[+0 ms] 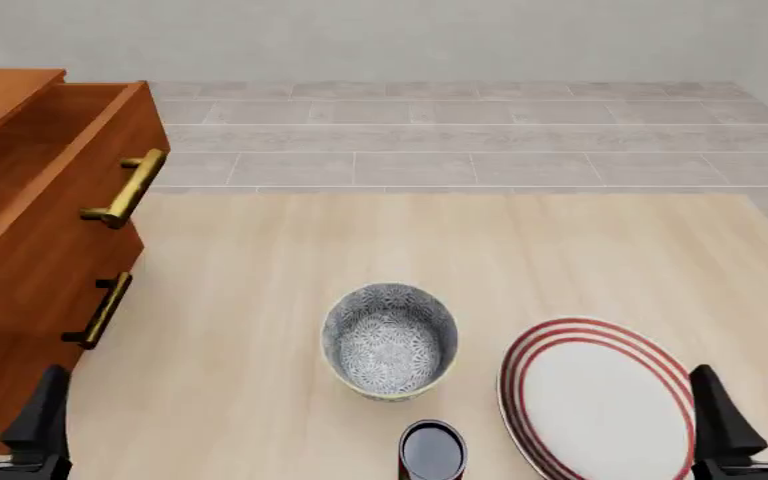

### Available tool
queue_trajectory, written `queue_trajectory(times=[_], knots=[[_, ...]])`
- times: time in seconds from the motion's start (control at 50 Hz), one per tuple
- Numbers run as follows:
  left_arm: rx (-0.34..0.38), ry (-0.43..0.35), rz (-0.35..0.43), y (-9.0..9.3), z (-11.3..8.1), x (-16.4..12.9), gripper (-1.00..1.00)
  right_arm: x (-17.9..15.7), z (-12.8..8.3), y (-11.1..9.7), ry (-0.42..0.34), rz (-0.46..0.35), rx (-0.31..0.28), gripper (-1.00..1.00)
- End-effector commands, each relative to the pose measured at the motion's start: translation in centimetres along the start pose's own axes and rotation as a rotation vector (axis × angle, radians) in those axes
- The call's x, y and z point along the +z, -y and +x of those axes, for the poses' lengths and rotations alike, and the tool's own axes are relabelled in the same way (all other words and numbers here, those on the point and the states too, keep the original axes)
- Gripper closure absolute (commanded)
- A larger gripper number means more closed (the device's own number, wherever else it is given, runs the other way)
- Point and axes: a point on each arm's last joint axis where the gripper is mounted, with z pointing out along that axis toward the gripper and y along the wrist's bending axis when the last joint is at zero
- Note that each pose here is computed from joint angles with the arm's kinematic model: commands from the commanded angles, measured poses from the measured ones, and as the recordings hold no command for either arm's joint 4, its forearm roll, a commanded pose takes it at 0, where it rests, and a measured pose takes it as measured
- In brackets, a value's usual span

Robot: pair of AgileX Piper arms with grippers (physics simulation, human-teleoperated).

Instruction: Put the bowl on top of the cabinet.

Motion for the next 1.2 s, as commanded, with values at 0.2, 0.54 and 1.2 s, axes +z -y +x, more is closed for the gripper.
queue_trajectory(times=[0.2,0.54,1.2], knots=[[-0.015,0.022,0.023,0.1,-1.5,0.3,-1.00,0.0,-0.2,0.0,0.006,-0.003,0.003,-1.00],[0.001,0.034,0.022,0.1,-1.5,0.6,-1.00,0.0,-0.1,0.0,0.001,-0.005,0.004,-1.00],[0.001,0.120,0.161,1.0,-14.0,1.4,-1.00,0.0,0.0,0.0,-0.001,-0.005,0.012,-1.00]])
